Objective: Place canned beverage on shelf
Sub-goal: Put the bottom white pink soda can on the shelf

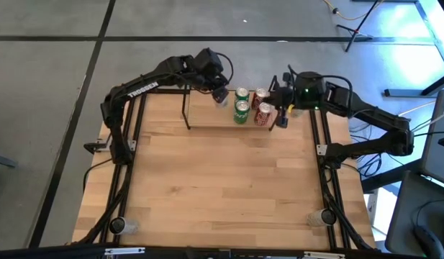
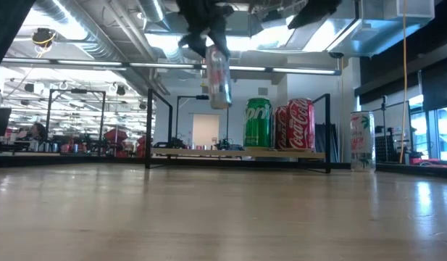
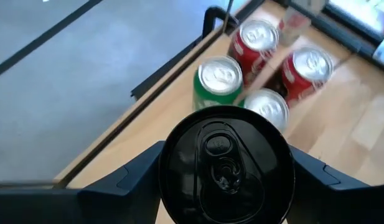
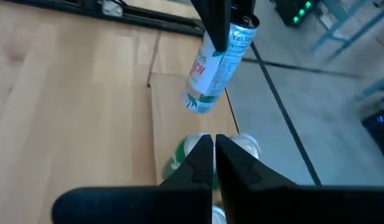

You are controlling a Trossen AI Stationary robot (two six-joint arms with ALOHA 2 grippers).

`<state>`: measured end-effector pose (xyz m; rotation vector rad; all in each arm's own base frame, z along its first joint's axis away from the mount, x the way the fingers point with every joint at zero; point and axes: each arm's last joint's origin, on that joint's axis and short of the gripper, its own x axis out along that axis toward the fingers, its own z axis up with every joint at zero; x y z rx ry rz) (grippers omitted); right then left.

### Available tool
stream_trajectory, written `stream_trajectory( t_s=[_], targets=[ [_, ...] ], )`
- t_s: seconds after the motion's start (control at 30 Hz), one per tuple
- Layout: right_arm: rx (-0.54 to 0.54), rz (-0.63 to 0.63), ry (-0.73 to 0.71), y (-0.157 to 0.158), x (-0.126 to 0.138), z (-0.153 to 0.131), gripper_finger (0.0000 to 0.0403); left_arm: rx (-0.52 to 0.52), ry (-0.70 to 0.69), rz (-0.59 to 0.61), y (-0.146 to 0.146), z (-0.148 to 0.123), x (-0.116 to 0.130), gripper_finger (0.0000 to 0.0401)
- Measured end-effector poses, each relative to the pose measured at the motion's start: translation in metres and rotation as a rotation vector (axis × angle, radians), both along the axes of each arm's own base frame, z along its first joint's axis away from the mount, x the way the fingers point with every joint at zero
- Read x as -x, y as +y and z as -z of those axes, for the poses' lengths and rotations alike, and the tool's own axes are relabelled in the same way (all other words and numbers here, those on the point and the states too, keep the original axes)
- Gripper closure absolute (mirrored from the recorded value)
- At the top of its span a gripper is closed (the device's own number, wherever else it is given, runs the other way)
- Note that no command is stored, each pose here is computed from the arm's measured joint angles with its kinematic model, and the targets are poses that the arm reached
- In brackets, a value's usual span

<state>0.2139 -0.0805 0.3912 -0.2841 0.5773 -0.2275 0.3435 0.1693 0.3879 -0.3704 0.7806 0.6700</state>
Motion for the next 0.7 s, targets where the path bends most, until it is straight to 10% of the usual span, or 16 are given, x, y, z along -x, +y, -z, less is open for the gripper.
stream_trajectory(
  t_s=[0.7],
  targets=[
    [-0.12,0.042,0.078,-0.003,0.0,0.028,0.0393,0.027,-0.081,0.004,0.05,0.084,-0.001,0.0172]
  ],
)
